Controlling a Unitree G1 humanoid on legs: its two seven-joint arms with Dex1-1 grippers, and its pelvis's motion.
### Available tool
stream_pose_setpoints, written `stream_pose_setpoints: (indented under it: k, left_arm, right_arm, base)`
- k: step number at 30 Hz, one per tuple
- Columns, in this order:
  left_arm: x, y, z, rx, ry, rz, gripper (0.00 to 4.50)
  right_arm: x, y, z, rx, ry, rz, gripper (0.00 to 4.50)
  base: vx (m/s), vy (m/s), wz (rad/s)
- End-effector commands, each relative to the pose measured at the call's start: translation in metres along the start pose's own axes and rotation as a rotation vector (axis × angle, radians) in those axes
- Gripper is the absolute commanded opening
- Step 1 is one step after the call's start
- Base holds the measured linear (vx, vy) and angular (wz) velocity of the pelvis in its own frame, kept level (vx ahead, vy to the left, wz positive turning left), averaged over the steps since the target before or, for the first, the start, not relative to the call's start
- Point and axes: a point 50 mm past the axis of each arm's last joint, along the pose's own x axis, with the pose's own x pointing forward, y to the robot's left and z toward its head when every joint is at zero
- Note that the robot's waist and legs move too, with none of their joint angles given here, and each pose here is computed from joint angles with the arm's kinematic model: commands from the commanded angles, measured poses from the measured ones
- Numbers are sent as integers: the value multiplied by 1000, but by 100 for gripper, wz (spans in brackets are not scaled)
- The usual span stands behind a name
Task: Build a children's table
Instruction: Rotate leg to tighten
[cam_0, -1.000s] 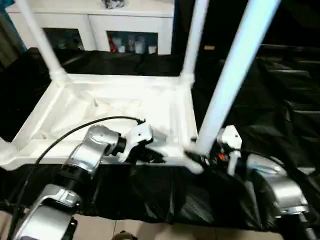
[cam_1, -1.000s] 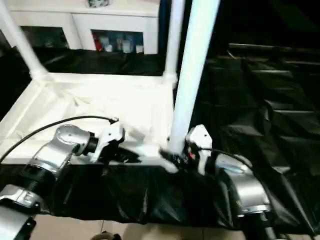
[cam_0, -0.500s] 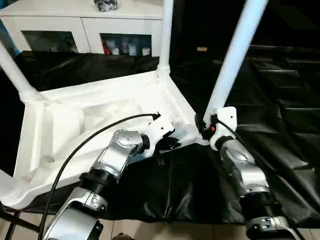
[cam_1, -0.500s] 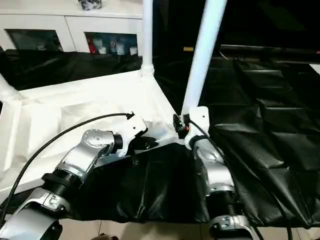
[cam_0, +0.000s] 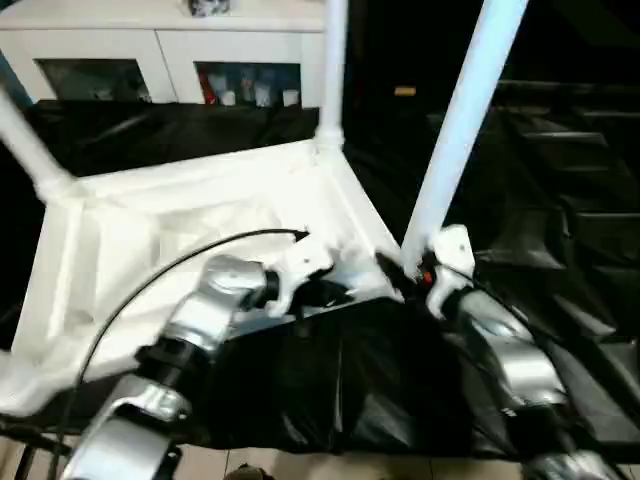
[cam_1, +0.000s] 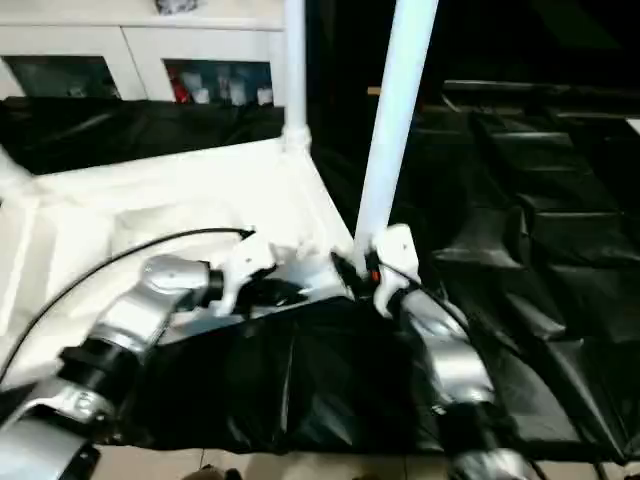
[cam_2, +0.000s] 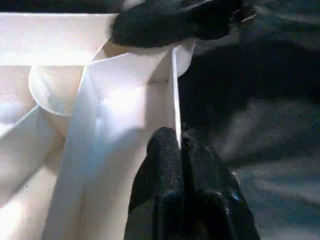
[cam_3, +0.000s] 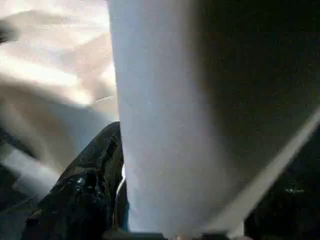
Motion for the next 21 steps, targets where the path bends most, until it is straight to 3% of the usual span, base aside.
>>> stream_pose_setpoints:
  k: [1, 8, 9, 21]
  left_arm:
    - [6, -4, 7, 29, -28, -90, 0]
    - [-3, 0, 6, 47, -10, -133, 0]
    - [-5, 0, 6, 51, -9, -147, 0]
    - [-14, 1, 1, 56, 6, -181, 0]
  right_arm:
    - [1, 31, -6, 25, 33, 282, 316]
    - [-18, 35, -5, -13, 97, 561, 316]
    - [-21, 35, -3, -30, 117, 617, 298]
    - [-22, 42, 1, -21, 153, 757, 257]
  base:
    - [0, 0, 0]
    - [0, 0, 0]
    - [0, 0, 0]
    - [0, 0, 0]
